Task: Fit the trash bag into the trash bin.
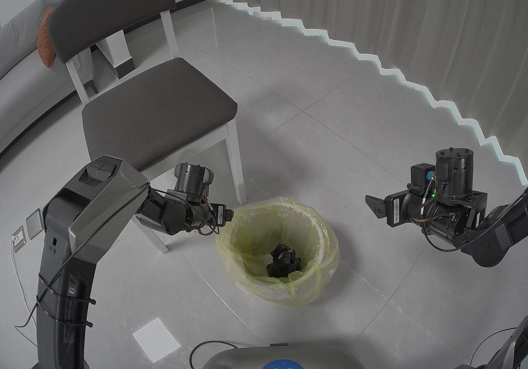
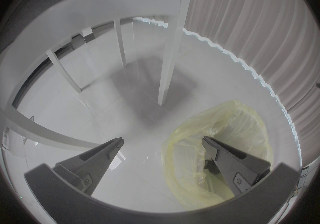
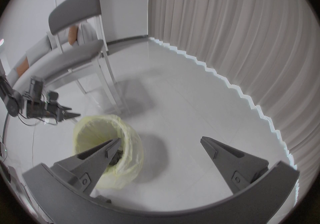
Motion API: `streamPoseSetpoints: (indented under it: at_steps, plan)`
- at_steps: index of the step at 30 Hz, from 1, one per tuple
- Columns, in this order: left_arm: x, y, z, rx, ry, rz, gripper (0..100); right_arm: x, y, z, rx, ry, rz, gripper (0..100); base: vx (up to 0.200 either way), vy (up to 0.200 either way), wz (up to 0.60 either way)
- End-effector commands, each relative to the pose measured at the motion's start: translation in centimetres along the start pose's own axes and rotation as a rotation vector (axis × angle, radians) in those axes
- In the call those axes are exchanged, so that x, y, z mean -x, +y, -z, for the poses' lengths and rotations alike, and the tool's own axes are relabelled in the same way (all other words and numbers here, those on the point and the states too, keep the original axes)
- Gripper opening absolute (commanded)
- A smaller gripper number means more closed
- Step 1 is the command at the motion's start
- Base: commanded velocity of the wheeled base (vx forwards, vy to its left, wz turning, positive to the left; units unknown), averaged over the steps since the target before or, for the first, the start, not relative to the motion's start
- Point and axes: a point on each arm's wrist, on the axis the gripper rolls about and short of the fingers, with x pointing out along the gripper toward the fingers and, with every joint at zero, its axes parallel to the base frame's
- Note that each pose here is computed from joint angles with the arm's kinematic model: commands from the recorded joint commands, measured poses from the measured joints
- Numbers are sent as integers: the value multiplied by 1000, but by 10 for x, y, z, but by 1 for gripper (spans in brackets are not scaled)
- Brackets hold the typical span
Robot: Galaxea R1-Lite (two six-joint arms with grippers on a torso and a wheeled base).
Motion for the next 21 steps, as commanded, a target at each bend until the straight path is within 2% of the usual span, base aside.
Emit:
streamPoseSetpoints:
  at_steps: [1,10,16,21]
  plan:
    - [-33,5,3,-43,37,-41,100,1,-11,8,-15,5,-4,100,0,0,0]
    - [-60,3,-9,-85,91,-52,100,1,-23,8,-29,2,12,100,0,0,0]
    - [-80,-3,33,-127,269,-49,100,1,-23,8,-31,2,12,100,0,0,0]
    - [-82,-11,42,-133,300,-40,100,-1,-23,9,-30,6,12,100,0,0,0]
